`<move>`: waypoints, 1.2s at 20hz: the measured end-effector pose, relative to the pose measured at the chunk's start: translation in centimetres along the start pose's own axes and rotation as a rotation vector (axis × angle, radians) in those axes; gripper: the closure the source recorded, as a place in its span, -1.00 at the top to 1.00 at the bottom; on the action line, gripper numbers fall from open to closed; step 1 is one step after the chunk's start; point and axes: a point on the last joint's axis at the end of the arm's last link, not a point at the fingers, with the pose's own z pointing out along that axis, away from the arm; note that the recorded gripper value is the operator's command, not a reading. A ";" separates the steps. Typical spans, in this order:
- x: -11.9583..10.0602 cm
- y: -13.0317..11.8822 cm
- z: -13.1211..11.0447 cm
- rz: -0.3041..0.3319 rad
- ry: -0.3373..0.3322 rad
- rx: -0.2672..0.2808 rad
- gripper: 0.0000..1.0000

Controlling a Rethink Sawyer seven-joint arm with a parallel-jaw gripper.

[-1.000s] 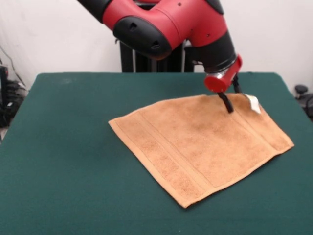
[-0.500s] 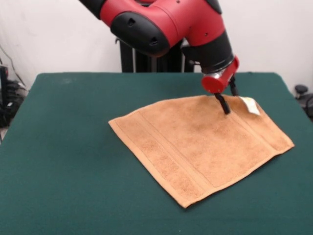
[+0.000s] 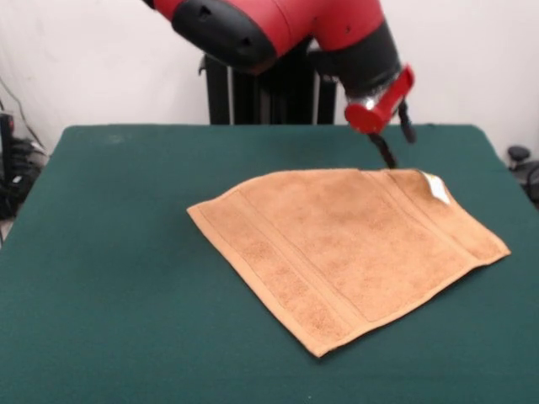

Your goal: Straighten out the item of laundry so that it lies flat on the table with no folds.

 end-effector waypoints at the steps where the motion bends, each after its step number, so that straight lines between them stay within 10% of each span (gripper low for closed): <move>1: -0.3 0.0 -1.0 0.015 -0.002 -0.009 1.00; 24: 0.7 -1.5 -5.9 0.071 0.098 -0.004 1.00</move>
